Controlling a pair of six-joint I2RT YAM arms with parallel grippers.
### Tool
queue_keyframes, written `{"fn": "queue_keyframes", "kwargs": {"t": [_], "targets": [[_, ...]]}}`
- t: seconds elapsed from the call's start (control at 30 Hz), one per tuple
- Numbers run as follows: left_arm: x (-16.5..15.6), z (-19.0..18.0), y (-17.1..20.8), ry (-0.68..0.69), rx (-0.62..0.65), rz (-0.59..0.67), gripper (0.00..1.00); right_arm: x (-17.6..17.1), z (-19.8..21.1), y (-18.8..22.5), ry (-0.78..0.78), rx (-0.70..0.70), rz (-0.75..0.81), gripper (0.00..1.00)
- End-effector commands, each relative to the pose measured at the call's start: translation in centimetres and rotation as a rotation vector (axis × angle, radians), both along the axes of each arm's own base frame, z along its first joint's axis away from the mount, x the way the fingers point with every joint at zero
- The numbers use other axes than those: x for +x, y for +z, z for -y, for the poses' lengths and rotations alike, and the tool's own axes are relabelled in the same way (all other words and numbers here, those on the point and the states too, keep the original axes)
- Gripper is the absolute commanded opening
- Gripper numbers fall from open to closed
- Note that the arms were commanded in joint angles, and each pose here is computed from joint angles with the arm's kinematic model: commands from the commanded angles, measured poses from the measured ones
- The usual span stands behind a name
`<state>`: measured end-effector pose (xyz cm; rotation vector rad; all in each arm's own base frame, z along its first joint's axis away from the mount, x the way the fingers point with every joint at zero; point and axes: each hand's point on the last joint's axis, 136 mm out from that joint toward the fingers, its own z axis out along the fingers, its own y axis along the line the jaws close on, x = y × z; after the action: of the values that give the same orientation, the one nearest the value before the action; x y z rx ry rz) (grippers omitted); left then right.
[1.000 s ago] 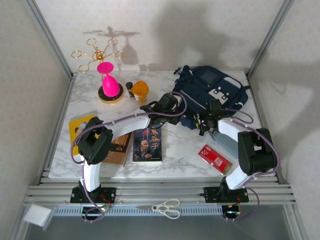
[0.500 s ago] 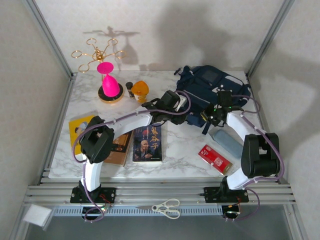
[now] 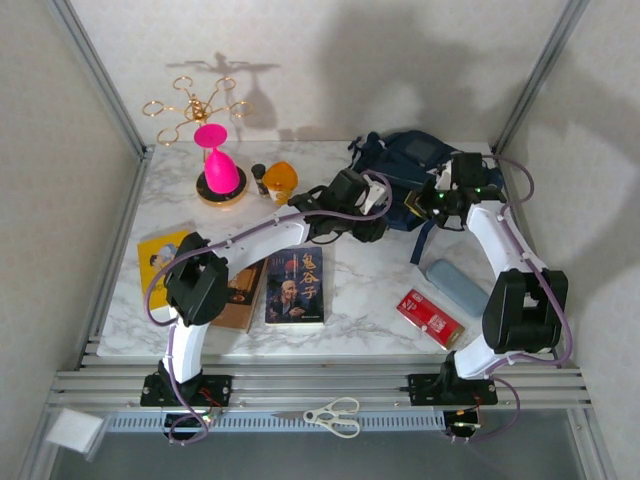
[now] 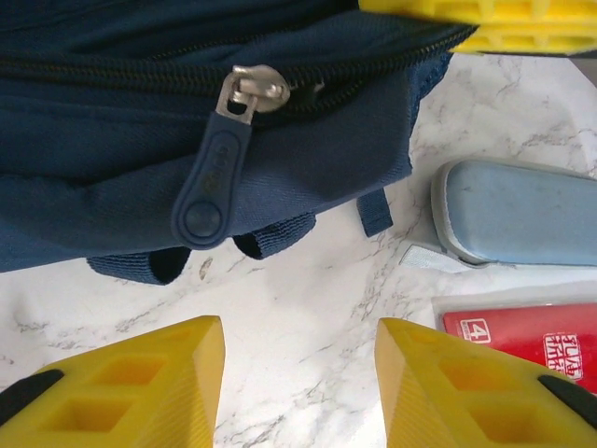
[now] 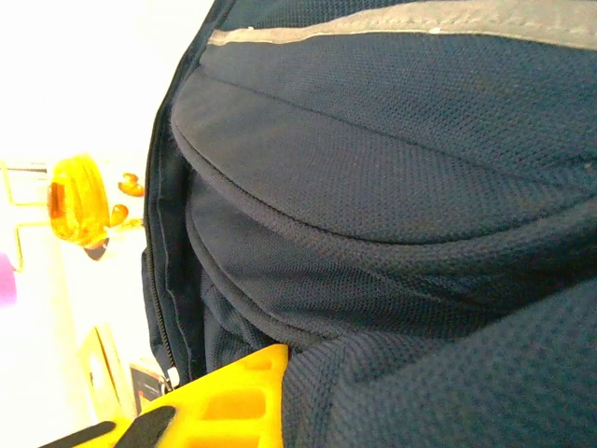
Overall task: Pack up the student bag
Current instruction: Unzip the student bag at the top-right of the table.
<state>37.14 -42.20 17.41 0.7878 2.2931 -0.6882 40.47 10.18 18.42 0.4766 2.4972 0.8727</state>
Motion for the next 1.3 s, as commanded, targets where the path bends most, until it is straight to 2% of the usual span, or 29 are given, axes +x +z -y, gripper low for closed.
{"fn": "queue_keyframes", "kwargs": {"t": [0.0,0.23,0.4,0.47,0.83,1.07,1.27], "targets": [[-0.8,-1.5,1.3,-0.011,0.037,-0.011,0.47,1.9,-0.2,3.5,0.085,-0.040,0.178,0.00],[1.3,-1.9,1.2,0.033,0.088,-0.010,0.52,1.3,-0.8,4.0,0.131,-0.027,0.191,0.00],[1.2,-0.1,3.4,-0.026,-0.001,-0.013,0.52,1.0,-0.9,3.8,0.149,-0.032,0.182,0.00],[1.7,-0.1,3.8,-0.006,-0.001,0.008,0.52,1.1,-0.9,4.2,0.151,-0.028,0.189,0.00],[3.4,0.6,1.8,-0.003,0.069,-0.043,0.52,1.3,-1.3,4.5,0.155,-0.002,0.191,0.00],[3.7,1.5,0.9,-0.014,0.059,-0.054,0.48,1.3,-1.4,4.3,0.155,0.010,0.188,0.00],[4.1,2.3,1.2,-0.016,0.018,-0.050,0.42,1.2,-1.4,4.1,0.150,0.018,0.183,0.00]]}}
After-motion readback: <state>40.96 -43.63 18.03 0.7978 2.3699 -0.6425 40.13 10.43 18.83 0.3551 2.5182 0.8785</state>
